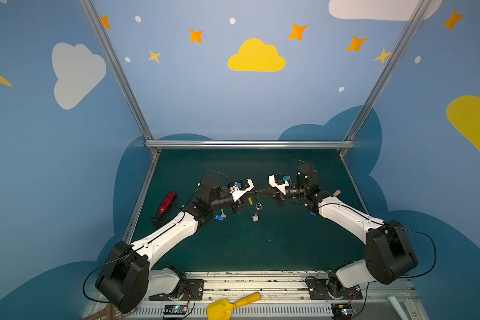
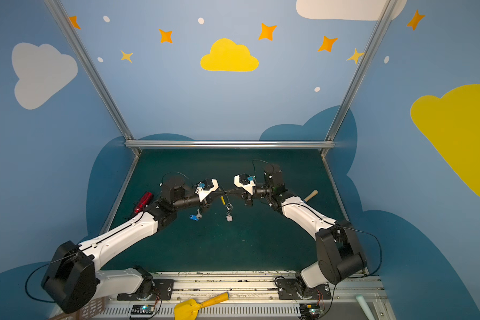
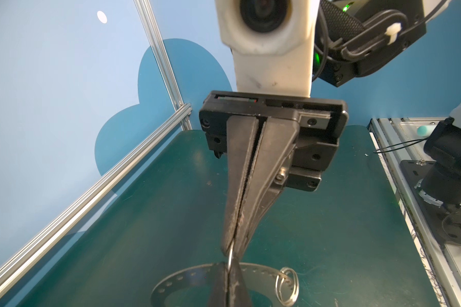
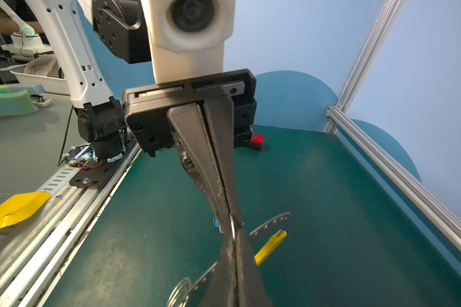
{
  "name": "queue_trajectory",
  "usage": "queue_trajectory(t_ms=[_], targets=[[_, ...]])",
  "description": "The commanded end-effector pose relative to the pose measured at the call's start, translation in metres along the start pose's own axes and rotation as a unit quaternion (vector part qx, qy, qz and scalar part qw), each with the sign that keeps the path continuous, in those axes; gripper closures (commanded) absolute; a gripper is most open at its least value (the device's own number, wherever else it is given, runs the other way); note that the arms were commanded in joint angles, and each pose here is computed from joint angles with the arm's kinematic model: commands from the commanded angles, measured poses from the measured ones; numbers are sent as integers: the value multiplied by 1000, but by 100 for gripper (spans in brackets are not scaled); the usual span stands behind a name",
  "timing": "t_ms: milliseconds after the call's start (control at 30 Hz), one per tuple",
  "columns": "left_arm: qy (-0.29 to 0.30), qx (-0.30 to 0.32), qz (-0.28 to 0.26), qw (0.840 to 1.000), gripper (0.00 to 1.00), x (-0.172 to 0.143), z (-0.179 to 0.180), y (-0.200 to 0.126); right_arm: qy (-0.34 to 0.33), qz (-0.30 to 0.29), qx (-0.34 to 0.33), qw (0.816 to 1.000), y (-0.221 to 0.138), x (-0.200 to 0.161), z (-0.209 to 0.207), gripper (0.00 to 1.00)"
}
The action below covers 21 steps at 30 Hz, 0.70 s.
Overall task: Attach keys to a key ring
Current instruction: Pass the keyring.
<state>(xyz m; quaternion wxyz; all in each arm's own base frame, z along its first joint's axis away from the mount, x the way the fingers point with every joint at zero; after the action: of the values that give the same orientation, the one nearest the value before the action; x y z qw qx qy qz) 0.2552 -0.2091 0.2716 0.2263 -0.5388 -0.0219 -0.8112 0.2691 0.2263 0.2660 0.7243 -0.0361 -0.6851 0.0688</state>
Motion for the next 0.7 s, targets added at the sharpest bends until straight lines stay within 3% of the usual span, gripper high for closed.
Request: queue_trajectory(t_ms=[0, 100, 200, 467, 667], targets=[[18, 8, -7, 1000, 96, 8, 1, -6, 3, 9, 16, 1000, 3, 6, 1, 100], [24, 3, 14, 1000, 90, 8, 1, -6, 2, 24, 16, 1000, 3, 7, 3, 100], [42, -15, 43, 998, 74, 9, 1, -5, 3, 40, 16, 999, 2, 8, 3, 100], [77, -45, 85, 992, 78, 11, 3, -6, 29, 63, 21, 997, 2, 10, 4, 100], [77, -67, 82, 991, 84, 13, 4, -2, 29, 73, 19, 997, 3, 14, 6, 100]])
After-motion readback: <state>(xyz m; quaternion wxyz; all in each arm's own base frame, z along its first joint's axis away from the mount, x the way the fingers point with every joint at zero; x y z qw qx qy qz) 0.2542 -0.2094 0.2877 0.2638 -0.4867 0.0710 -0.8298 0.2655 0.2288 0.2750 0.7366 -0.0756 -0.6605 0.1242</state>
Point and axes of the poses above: each gripper's point midway between its finger pads, its own y axis out along the fingers, its own z axis along the line the jaws close on, x = y × z, the point moved 9 cm from there along -y, back along the fingers, and after that the axes turned 13 degrees about y, right-handed, at the moved point
